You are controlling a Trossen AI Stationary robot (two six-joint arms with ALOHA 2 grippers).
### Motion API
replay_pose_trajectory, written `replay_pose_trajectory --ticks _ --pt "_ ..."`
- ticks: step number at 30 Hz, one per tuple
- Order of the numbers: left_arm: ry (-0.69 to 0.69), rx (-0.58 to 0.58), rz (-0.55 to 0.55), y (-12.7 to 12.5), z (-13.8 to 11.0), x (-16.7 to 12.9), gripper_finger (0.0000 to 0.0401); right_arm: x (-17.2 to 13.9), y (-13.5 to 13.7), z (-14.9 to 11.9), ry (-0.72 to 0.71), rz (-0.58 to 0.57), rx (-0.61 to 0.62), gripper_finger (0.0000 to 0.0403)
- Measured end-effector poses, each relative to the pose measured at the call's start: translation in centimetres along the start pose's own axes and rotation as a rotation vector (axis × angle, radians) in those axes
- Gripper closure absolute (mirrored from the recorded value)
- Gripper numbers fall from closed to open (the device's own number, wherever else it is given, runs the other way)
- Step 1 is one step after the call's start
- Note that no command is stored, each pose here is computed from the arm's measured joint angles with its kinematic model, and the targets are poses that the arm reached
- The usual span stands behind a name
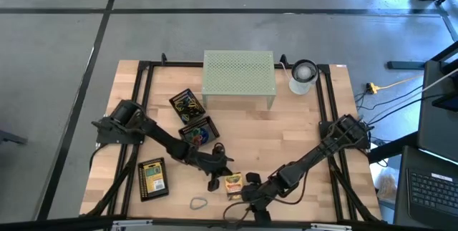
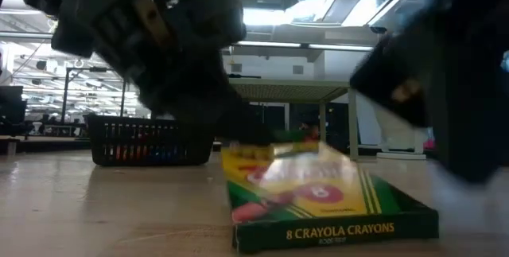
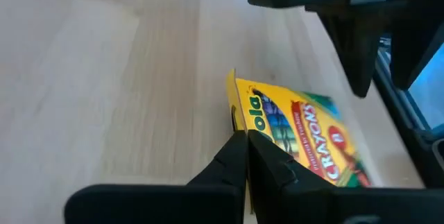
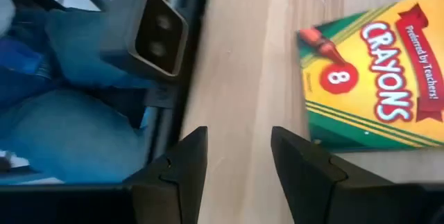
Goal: Pick & Place Office Desk Supplies
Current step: Put the pack of crayon into the bottom black bin
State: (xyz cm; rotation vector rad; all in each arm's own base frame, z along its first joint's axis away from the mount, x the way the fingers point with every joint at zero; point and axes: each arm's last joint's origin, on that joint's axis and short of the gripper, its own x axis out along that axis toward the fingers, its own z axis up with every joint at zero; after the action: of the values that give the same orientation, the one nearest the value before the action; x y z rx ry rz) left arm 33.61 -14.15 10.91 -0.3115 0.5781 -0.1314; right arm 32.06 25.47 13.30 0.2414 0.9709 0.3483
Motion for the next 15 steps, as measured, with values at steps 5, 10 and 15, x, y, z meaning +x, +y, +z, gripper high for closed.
replay_pose_trajectory --ticks 5,10,15 --pt "-0.019 0.06 0.04 -0.5 1.7 -1.8 0.0399 -2.1 0.8 0.6 -0.024 -0.009 -0.006 0.0238" --pt "-0.022 0.122 0.135 -1.4 3.3 -4.7 0.0399 -3.9 1.9 1.0 -0.1 -0.052 -0.05 0.0238" --pt "-0.078 0.18 0.166 -3.0 5.0 -8.3 0.0399 -4.5 2.2 1.2 -0.142 -0.092 -0.079 0.0238"
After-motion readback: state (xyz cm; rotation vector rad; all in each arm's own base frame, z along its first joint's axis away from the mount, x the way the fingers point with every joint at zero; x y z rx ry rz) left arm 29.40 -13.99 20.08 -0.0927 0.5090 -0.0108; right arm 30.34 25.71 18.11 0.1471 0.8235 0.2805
